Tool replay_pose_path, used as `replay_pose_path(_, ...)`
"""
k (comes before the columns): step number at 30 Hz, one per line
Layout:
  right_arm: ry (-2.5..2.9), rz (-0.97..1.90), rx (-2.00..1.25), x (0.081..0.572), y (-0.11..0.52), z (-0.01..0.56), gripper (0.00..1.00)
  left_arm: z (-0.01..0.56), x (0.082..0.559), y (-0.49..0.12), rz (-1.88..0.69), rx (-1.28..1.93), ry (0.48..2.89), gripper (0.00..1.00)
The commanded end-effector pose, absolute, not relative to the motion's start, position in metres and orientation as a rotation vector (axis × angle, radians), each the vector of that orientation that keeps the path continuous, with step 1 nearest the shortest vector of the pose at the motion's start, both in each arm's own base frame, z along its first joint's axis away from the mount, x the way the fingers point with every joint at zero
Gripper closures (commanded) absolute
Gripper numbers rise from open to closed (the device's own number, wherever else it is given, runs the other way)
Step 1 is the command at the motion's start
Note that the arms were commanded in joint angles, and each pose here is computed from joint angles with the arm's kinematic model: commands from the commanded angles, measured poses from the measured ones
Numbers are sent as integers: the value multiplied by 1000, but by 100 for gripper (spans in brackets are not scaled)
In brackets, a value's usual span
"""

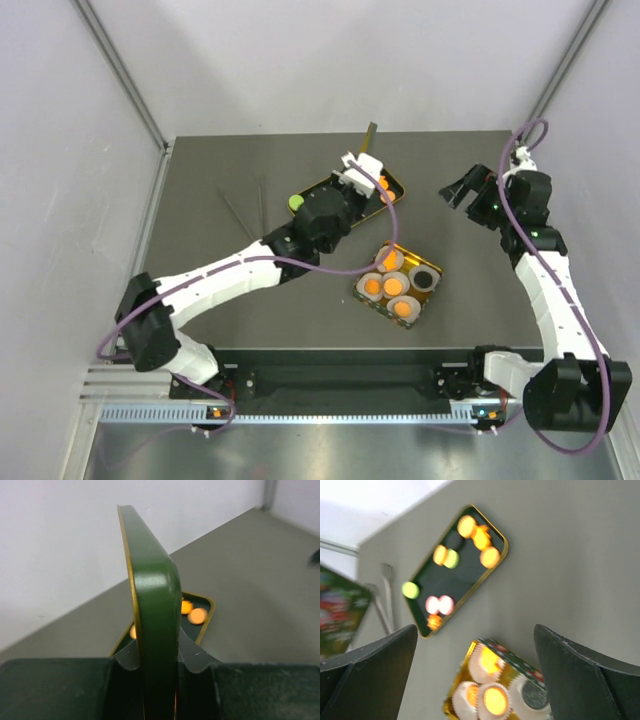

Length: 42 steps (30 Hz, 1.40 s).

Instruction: Pack the cookies

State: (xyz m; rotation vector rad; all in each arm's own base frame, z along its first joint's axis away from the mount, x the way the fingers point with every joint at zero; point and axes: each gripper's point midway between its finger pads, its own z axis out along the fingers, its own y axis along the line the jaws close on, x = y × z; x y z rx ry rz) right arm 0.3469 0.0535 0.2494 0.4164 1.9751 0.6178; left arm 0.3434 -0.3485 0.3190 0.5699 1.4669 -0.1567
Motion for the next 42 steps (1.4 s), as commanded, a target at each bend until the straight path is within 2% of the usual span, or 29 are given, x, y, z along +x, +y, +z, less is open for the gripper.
replay_pose_path(1, 2050, 548, 414, 349, 43, 220, 0, 349, 318, -352, -509, 411, 1582, 100)
replay_pose_path(6, 2095, 558, 432, 355, 44, 196, 0, 341, 294, -354, -877, 207, 1717, 100)
replay_pose_path(10, 2105, 555, 451, 355, 44, 188, 0, 312, 284, -359, -1062, 188, 1834, 100)
replay_pose_path(24, 2039, 542, 474, 332, 42, 210, 0, 269, 284, -369, -1761, 508, 2027, 100)
replay_pose_path(35, 2048, 655, 425, 297, 70, 205, 0, 246, 285, -390, -2055, 543, 2033, 97)
replay_pose_path(42, 2062, 671, 460, 278, 72, 192, 0, 221, 284, -409, -2120, 563, 2083, 95)
